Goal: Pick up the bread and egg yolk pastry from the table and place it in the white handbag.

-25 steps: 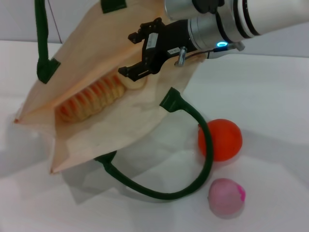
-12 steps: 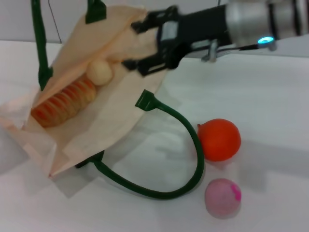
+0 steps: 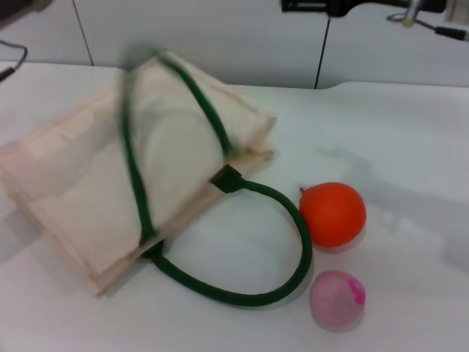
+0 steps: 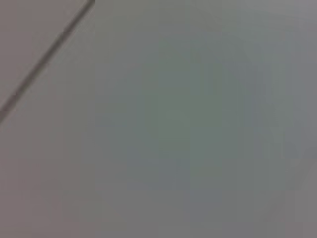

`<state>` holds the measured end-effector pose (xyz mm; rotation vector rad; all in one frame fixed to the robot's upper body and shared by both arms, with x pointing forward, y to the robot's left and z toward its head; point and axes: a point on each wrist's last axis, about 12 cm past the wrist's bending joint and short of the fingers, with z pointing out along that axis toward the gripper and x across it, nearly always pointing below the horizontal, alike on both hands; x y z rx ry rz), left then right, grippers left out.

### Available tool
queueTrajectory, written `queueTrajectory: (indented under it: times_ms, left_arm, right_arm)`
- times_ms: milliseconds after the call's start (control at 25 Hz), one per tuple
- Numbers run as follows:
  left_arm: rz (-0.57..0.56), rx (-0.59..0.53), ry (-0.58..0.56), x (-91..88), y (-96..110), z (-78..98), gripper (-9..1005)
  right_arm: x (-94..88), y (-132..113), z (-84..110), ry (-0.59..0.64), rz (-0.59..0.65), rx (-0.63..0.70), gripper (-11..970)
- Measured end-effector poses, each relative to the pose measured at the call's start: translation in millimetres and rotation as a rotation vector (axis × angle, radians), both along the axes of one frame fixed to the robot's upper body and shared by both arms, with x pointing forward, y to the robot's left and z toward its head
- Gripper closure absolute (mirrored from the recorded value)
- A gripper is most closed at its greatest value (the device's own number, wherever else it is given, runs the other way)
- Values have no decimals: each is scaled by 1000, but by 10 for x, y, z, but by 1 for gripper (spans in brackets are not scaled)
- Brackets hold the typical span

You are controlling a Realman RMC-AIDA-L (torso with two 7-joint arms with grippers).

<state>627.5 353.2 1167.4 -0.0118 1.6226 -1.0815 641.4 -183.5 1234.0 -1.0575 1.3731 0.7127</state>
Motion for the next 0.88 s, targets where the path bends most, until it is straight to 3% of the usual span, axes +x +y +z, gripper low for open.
queueTrajectory:
  times_ms: [200, 520, 640, 880]
  left_arm:
    - [198, 149, 74, 68, 24, -333, 498]
    - [489, 350, -70, -59, -10, -691, 260]
    - [578, 374, -107, -117, -19, -789, 237]
    - [734, 438, -146, -184, -51, -899, 215]
  right_arm:
    - [14, -199, -173, -91, -68, 115, 89]
    - [27, -495, -626, -231, -342, 277, 91]
    - [-9, -620, -804, -276, -495, 322, 92]
    - [-155, -950, -1193, -235, -877, 417, 93]
